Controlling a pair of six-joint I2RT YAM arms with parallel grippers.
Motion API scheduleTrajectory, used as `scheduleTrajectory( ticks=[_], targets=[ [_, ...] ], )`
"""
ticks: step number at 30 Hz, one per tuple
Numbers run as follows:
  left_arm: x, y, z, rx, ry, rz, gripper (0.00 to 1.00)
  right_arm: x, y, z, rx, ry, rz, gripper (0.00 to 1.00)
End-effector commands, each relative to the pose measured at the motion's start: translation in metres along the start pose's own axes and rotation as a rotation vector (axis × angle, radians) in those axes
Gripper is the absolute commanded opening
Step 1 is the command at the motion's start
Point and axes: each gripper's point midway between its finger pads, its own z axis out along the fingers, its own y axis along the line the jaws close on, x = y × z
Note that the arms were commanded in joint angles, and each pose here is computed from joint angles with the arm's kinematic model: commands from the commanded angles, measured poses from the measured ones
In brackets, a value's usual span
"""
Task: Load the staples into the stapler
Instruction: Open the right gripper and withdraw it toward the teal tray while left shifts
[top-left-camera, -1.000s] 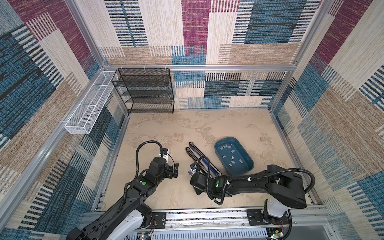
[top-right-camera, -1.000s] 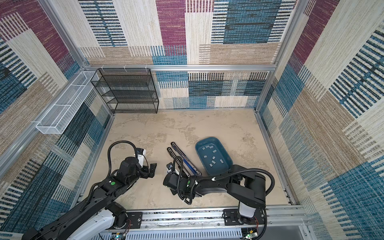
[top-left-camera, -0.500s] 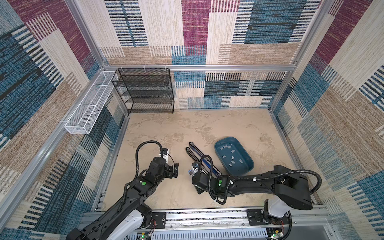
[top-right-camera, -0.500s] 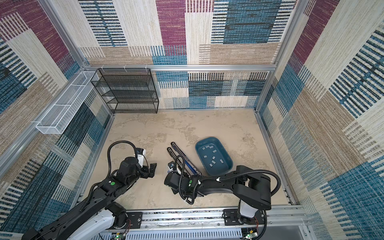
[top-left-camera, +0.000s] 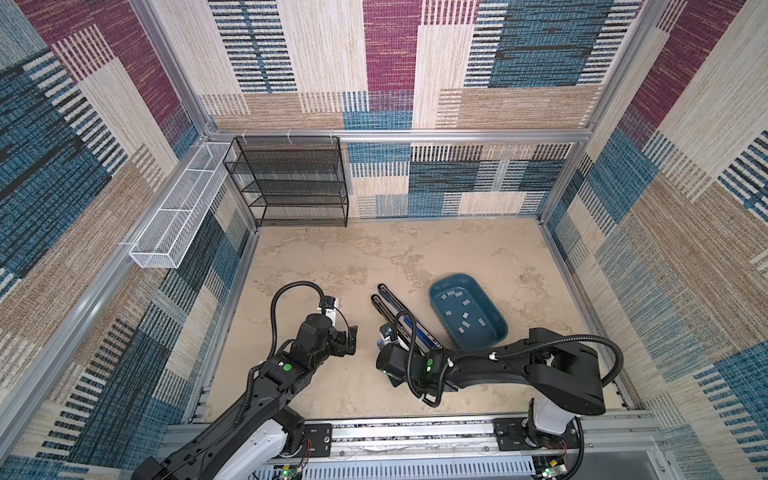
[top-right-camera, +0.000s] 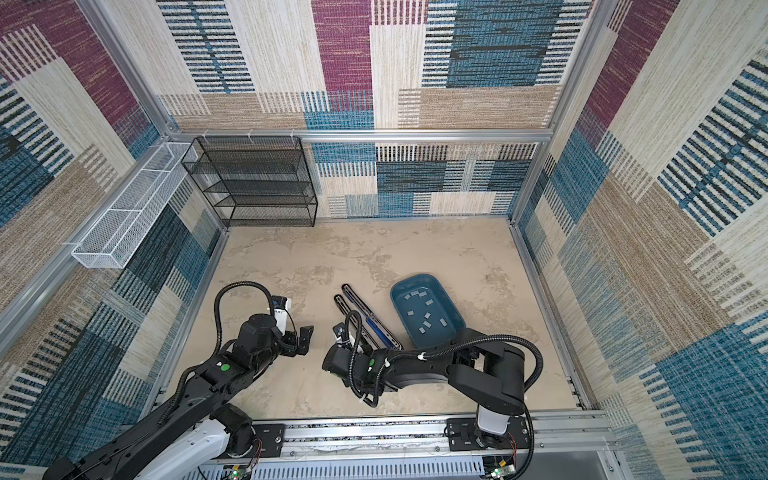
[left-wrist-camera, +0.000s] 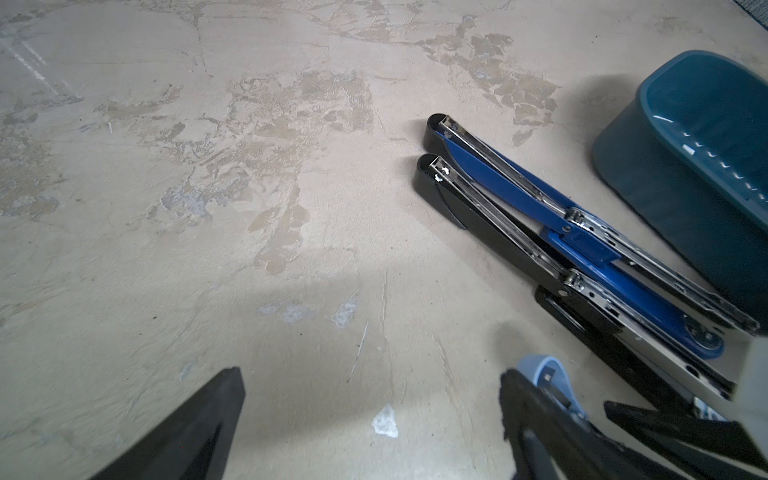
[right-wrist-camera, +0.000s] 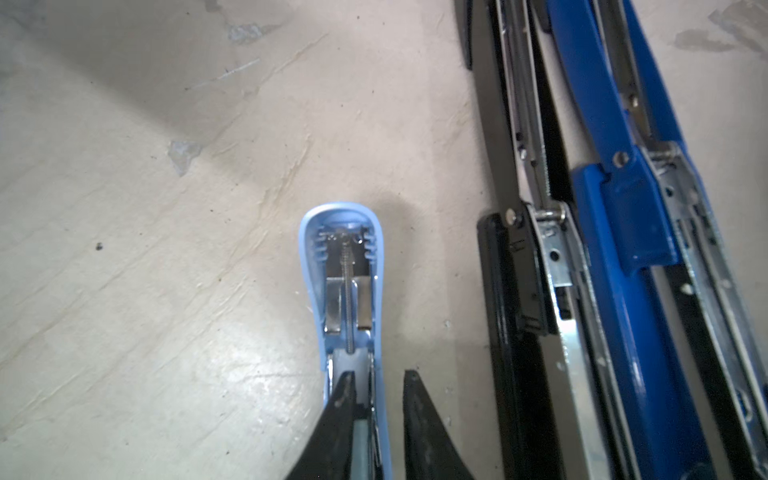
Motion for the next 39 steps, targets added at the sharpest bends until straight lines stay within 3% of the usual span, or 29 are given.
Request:
scheduleTrajectory(
  ticks=[1,12,19,22,26,27,29,30,33,35,37,39],
  targets=[
    [-0.006,-0.004,-0.001,0.018,-0.023,-0.021,1.0,0.002,-0.005,-0.001,0.018,0.001,0.027,0.22],
    [-0.006,-0.004,0.0,0.018,-0.022,-0.02,0.99,0.008,-0.009,-0.007,0.005,0.004,0.066,0.19],
    [-0.006,-0.004,-0.001,0.02,-0.021,-0.02,1.0,-0.022,-0.014,-0.026,0.034,-0.08,0.055,0.31],
    [-0.006,-0.004,-0.002,0.02,-0.025,-0.023,0.99,-0.044,-0.031,-0.038,0.105,-0.144,0.06,0.34],
    [-0.008,-0.004,-0.005,0.027,-0.033,-0.03,1.0,-0.069,-0.089,-0.055,0.26,-0.204,0.153,0.35],
    [-0.014,-0.001,-0.009,0.006,-0.049,-0.06,1.0,-0.072,-0.107,-0.057,0.281,-0.204,0.192,0.35],
    [-0.03,0.013,-0.026,-0.081,-0.053,-0.249,0.99,-0.075,-0.142,-0.061,0.302,-0.201,0.276,0.35],
    [-0.042,0.01,-0.036,-0.065,-0.066,-0.351,1.0,-0.076,-0.159,-0.063,0.303,-0.201,0.317,0.36],
    [-0.087,-0.035,-0.049,0.201,-0.141,-0.504,0.99,-0.074,-0.196,-0.067,0.304,-0.201,0.408,0.39],
    [-0.114,-0.054,-0.053,0.292,-0.168,-0.546,0.99,-0.067,-0.221,-0.064,0.335,-0.183,0.454,0.4],
    [-0.131,-0.058,-0.054,0.223,-0.117,-0.581,0.99,-0.056,-0.241,-0.058,0.361,-0.143,0.499,0.39],
    [-0.144,-0.079,-0.052,0.203,-0.041,-0.535,0.99,-0.046,-0.257,-0.054,0.362,-0.115,0.544,0.38]
  ],
)
